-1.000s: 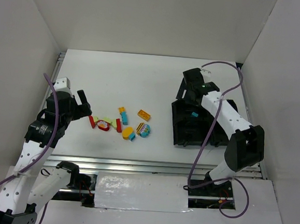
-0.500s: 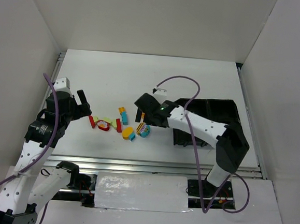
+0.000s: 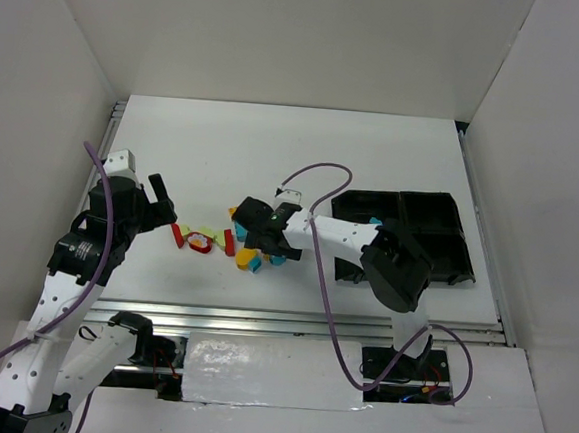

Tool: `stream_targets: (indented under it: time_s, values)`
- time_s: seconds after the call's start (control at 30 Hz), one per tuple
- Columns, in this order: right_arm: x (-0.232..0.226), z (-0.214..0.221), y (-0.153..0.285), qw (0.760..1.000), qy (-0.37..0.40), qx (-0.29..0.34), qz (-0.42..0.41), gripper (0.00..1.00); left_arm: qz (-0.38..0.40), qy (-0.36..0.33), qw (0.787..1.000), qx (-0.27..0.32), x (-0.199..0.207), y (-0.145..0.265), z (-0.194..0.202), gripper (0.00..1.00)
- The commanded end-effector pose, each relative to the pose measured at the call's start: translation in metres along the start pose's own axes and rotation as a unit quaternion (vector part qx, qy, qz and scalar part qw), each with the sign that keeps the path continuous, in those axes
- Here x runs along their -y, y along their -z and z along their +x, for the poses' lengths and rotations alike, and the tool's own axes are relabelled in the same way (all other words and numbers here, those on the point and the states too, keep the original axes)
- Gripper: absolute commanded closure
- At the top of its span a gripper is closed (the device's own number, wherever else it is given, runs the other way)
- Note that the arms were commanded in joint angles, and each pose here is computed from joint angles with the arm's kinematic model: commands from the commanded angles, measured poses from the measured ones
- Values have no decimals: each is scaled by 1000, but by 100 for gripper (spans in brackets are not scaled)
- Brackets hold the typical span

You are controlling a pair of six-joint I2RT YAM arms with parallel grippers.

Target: Sort the legos into containers by color

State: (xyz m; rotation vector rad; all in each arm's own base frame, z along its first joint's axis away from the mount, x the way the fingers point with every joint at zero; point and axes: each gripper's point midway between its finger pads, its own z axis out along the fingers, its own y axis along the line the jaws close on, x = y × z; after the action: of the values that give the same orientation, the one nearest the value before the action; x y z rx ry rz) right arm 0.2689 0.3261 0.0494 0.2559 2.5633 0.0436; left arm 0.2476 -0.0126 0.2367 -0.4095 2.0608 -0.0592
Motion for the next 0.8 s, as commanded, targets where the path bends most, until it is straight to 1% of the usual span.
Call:
stream_targets:
  time_s: [0.0,0.2,0.27,0.33,0.43,0.57,0.67,0.7,0.77]
  values:
    - [-4,-9,-5,1000,-18,26,-1,2,13,-7,1000,19,4,0,-9,0]
    - [2,-4,-23,1000,-20,14,7,8,13,-7,1000,19,4,0,-10,1]
    - [4,-5,-24,1000,-21,15,7,13,14,-7,1000,17,4,-1,-9,1]
    - [8,-5,-27,1000,-22,14,10,15,14,-8,1000,15,5,-1,-8,0]
    - [9,-5,-27,1000,-19,13,8,23,14,-9,1000,16,5,-1,-8,1]
    - [12,-6,-28,1000,-21,12,14,23,13,-8,1000,16,4,-1,-8,1]
    - [10,-6,-26,1000,-19,14,3,35,14,-8,1000,15,5,-1,-8,1]
    - [13,-6,-26,1000,-15,15,5,43,14,-9,1000,14,5,-2,-7,1]
    - [13,-8,-23,1000,-14,18,6,47,15,-9,1000,14,6,-2,-7,1]
